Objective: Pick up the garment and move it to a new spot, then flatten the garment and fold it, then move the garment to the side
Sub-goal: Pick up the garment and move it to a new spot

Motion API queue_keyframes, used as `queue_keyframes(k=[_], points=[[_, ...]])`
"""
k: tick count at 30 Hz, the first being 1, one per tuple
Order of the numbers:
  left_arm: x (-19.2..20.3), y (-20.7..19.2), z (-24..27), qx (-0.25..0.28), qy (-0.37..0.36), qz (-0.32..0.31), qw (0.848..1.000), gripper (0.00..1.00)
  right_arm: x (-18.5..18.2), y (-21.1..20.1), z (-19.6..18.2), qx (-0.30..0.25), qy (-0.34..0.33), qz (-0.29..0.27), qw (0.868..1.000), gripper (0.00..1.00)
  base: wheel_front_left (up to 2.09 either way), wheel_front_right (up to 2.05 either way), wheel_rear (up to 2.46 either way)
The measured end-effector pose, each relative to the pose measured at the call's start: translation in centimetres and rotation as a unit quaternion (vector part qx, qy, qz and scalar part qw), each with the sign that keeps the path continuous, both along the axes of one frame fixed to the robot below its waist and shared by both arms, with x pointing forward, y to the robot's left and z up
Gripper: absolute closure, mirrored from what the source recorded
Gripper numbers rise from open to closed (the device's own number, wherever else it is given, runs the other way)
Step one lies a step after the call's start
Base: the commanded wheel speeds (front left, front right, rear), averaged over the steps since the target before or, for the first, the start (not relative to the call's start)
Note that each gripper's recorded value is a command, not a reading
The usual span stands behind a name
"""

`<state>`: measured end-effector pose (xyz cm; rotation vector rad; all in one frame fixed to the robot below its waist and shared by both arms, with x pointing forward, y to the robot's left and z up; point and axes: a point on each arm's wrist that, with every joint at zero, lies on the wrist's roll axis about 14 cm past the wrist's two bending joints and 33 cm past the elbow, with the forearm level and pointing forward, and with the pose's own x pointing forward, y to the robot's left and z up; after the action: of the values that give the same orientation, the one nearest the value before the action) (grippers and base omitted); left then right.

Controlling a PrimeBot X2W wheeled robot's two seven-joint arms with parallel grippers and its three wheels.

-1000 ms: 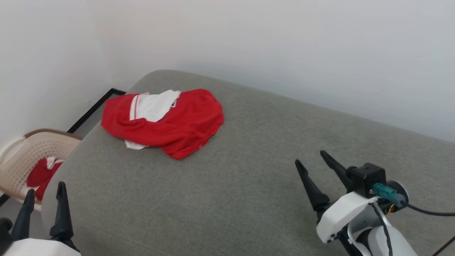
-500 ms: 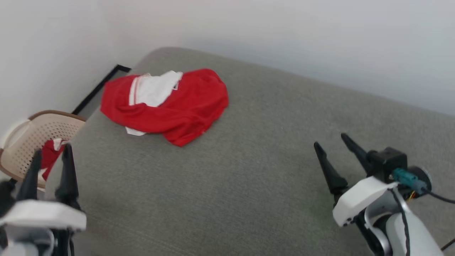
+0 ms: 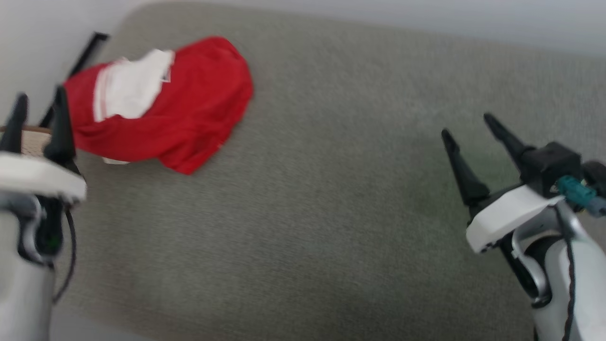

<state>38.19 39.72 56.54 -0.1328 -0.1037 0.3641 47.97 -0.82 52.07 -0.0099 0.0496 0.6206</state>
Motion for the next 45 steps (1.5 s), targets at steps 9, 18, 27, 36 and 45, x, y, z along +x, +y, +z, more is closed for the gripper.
queue_keyframes(k=[9, 18, 27, 36, 45], points=[[8.7, 1.0, -6.4, -0.035, 0.136, -0.015, 0.990, 0.00, 3.3, -3.1, -3.6, -0.020, 0.023, -0.036, 0.999, 0.00, 0.00, 0.00, 0.00], [10.8, 0.4, -15.7, -0.103, 0.327, -0.011, 0.939, 0.00, 4.1, -5.4, -6.9, -0.041, 0.058, -0.059, 0.996, 0.00, 0.00, 0.00, 0.00], [9.6, -1.6, -21.2, -0.139, 0.475, -0.022, 0.869, 0.00, 4.1, -6.6, -8.1, -0.057, 0.072, -0.067, 0.993, 0.00, 0.00, 0.00, 0.00], [9.8, -0.8, -21.0, -0.126, 0.470, -0.010, 0.874, 1.00, 4.2, -6.6, -8.4, -0.055, 0.078, -0.071, 0.993, 0.00, 0.00, 0.00, 0.00], [11.1, 2.2, -13.0, -0.038, 0.377, -0.004, 0.925, 1.00, 3.7, -6.0, -6.0, -0.027, 0.053, -0.076, 0.995, 0.00, 0.00, 0.00, 0.00]])
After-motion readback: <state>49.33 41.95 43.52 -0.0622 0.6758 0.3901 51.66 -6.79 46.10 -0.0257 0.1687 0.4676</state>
